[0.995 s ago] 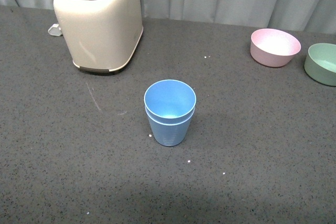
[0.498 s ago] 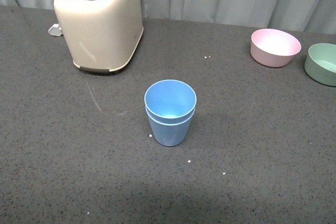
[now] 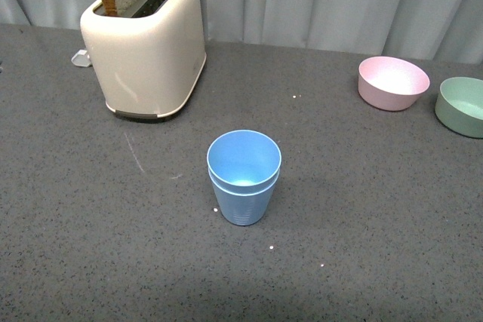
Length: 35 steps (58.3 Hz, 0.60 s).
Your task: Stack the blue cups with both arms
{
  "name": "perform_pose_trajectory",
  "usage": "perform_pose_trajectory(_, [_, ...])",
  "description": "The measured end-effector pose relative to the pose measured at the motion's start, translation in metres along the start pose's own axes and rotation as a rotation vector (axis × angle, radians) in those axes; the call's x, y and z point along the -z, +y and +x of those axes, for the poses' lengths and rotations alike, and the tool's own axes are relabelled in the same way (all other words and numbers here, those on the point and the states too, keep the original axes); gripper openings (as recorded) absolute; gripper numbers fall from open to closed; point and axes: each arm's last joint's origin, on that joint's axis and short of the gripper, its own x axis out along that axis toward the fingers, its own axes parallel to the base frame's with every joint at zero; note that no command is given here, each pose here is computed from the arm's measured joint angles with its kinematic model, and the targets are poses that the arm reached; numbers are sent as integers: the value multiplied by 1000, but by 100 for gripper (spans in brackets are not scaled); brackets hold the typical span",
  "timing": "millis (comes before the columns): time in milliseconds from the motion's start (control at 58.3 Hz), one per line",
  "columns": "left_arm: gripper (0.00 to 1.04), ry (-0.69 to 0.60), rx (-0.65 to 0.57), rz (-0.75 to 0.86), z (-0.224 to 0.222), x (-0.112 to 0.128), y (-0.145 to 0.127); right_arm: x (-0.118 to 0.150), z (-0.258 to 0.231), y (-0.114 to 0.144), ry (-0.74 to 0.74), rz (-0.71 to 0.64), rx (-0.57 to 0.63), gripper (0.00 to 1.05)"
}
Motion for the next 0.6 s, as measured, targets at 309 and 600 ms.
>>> perform_pose_trajectory(309, [98, 0, 0, 0, 0, 0, 0, 0, 0, 0, 0, 0, 0, 95])
perform_pose_trajectory(600, [98, 0, 0, 0, 0, 0, 0, 0, 0, 0, 0, 0, 0, 95])
